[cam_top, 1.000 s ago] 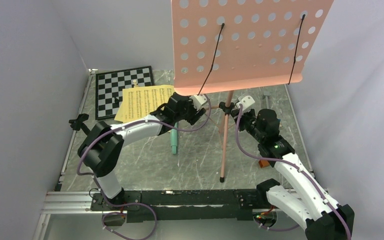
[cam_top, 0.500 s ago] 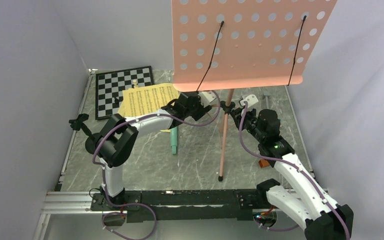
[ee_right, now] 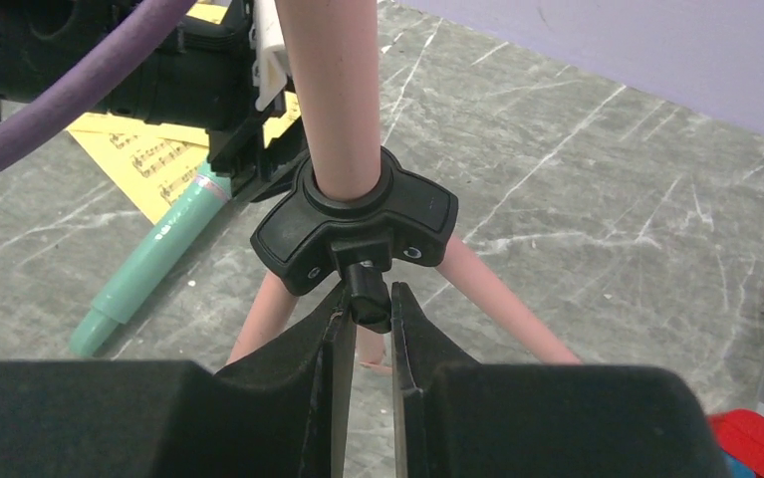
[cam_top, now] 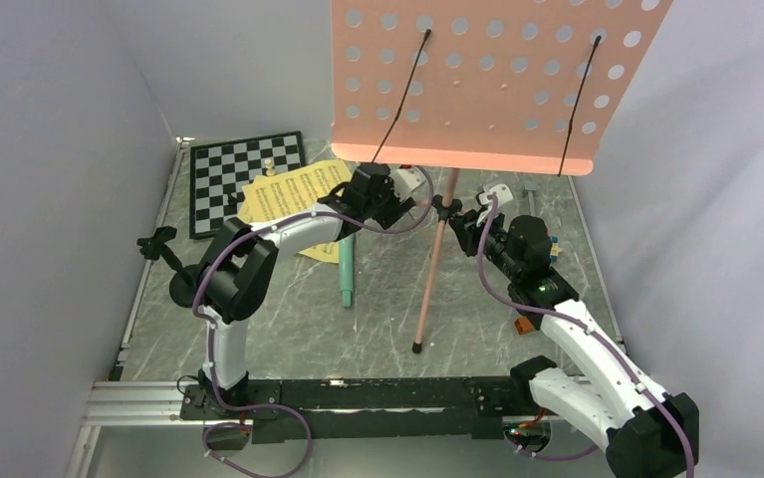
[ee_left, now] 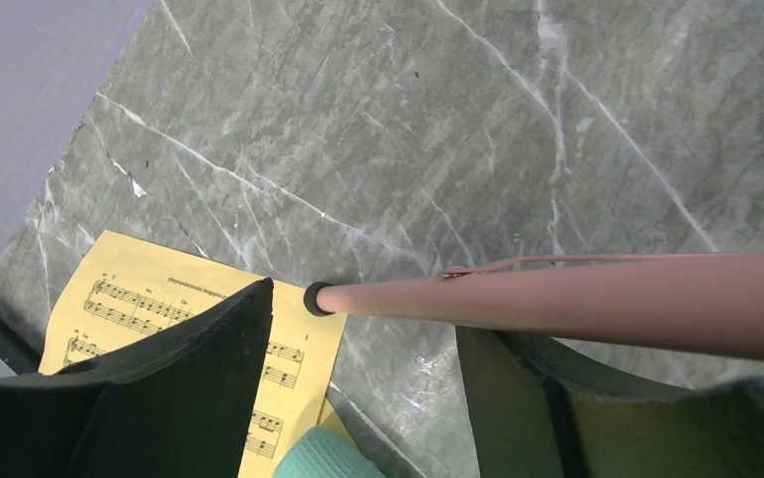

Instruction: Set up the instrument practice props

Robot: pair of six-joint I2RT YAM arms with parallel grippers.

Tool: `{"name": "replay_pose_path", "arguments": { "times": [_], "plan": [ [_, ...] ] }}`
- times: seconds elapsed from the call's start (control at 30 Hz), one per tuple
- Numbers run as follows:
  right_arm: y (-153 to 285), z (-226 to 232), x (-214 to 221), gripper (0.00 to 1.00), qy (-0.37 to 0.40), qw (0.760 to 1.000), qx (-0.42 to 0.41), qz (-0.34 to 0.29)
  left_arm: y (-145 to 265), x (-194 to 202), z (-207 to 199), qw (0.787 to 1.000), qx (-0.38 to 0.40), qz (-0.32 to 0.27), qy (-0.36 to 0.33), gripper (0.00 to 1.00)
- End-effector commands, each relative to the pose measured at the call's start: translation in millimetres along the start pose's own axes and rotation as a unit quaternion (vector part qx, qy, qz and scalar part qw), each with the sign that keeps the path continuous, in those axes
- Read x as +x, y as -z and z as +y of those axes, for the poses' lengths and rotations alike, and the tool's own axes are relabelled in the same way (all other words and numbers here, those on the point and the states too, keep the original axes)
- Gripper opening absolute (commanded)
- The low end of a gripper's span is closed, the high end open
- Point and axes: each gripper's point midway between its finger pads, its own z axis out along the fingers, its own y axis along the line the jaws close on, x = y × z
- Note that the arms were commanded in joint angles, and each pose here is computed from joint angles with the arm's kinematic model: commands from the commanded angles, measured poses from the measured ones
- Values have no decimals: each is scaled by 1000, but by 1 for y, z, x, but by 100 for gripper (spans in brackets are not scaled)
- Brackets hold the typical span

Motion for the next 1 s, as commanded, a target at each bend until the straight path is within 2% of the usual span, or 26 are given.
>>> {"name": "replay_pose_path", "arguments": {
  "times": [0.0, 0.1, 0.33, 0.5, 0.77, 0.97],
  "plan": [
    [-5, 25, -8, 6, -30, 998, -45, -20, 3, -41, 66, 995, -82, -54, 4, 71],
    [-8, 27, -7, 0, -34, 998, -48, -18, 4, -40, 66, 995, -79, -56, 5, 71],
    [-9, 28, -5, 0, -78, 996, -35, -28, 22, -45, 58, 995, -66, -75, 23, 74],
    [-5, 27, -8, 0, -132, 990, -22, -48, 38, -56, 52, 993, -65, -93, 40, 83],
    [-3, 33, -12, 0, -277, 959, -19, -61, 64, -68, 29, 990, -33, -125, 65, 88],
    [-2, 39, -10, 0, -333, 941, -22, -50, 80, -74, 16, 987, -17, -139, 74, 88]
  ]
}}
